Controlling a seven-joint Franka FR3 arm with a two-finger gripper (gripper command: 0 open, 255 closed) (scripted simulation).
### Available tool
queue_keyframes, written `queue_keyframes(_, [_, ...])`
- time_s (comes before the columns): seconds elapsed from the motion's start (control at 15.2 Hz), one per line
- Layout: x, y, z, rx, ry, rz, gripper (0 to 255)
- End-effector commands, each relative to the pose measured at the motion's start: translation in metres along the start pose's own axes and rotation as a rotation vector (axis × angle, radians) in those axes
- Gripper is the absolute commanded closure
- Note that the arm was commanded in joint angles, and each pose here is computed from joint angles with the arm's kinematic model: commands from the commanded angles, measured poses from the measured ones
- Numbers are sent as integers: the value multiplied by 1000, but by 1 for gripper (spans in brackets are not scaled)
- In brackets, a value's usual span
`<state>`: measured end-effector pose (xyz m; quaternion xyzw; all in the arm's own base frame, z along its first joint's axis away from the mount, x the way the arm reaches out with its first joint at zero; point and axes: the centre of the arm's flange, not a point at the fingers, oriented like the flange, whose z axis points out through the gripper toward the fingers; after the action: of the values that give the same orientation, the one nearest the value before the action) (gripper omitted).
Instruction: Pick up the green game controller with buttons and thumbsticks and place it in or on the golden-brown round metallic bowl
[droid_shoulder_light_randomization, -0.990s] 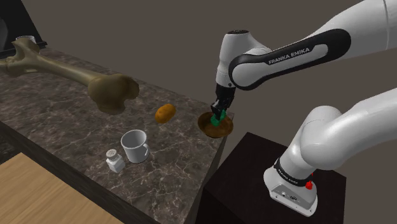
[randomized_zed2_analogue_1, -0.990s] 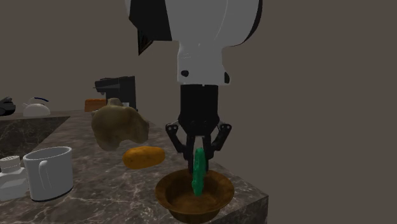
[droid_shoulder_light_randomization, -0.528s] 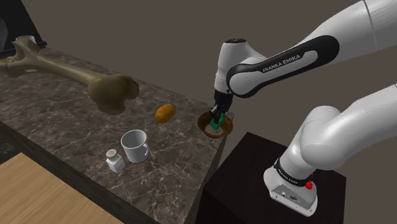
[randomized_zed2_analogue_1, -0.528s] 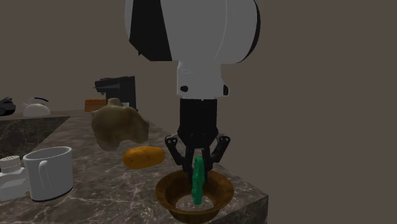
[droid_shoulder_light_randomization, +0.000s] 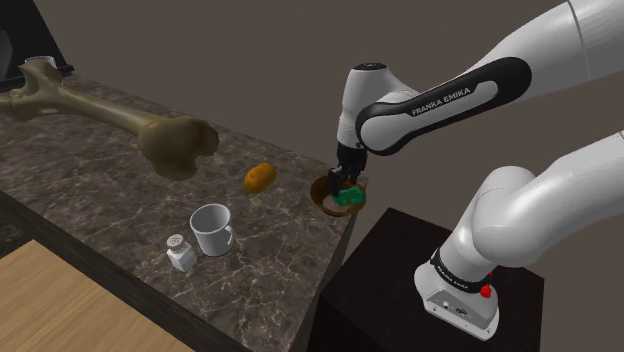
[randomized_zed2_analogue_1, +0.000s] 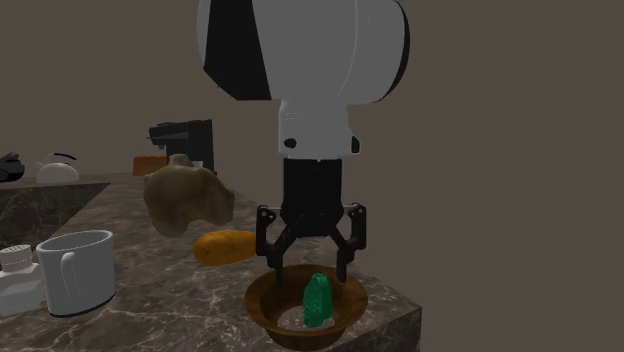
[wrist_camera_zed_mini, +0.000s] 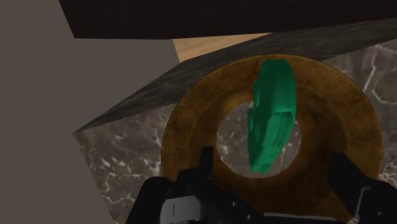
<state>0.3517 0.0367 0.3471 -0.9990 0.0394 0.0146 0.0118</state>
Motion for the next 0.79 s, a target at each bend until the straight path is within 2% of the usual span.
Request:
queue_keyframes(0.0, [0,0,0,0,-1,0,0])
queue_keyframes(0.13, [0,0,0,0,-1,0,0])
queue_keyframes(0.4, [0,0,-50,0,-1,0,0])
queue_keyframes(0.73, [0,0,-50,0,-1,0,0])
